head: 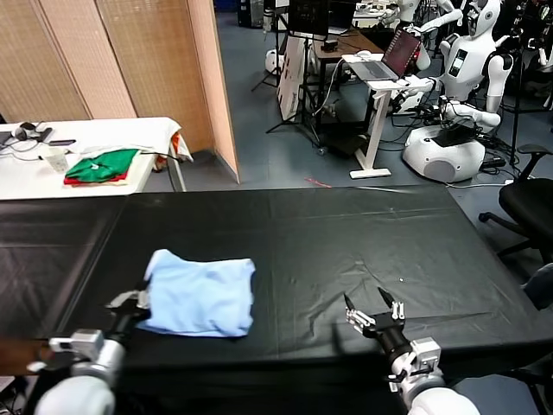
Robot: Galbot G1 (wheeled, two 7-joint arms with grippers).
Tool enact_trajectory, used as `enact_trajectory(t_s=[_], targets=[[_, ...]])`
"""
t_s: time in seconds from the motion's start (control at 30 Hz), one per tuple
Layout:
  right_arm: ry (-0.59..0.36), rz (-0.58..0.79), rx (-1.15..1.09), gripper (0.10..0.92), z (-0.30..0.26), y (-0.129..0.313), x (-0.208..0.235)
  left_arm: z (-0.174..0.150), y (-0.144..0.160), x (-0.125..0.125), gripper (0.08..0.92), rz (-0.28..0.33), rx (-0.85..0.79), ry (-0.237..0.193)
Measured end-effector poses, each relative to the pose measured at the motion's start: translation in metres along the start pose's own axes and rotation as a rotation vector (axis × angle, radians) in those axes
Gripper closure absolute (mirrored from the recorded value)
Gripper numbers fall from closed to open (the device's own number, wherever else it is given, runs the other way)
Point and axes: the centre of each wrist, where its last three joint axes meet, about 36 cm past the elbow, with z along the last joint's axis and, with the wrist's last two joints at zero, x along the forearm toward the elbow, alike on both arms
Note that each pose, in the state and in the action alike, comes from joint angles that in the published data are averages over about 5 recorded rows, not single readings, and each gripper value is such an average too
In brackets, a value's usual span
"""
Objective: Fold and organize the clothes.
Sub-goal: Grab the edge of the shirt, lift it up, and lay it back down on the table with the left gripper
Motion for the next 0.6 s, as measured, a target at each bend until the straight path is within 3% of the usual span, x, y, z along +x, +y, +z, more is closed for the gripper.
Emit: enact_trajectory(t_s=[0.17,0.3,0.47,0.6], targets=[[0.002,-0.01,-0.005,0.115,0.002,0.005,-0.003,-0.033,0.045,0.011,0.833,-0.065,-0.223,-0.035],[0.008,-0.015,-0.008,0.115,0.006,0.009,-0.004,-0.058,0.055,0.022,0.833,-0.114,-0.323,-0.038],[0.015,-0.014,-0.008,0.115,0.01,0.014,-0.003,-0.074,0.026,0.035,0.833,-0.122,-0.291,-0.032],[0.02,-0.003,-0.004,0.115,0.014,0.015,0.0,-0.084,-0.02,0.047,0.833,-0.068,-0.13,-0.034]])
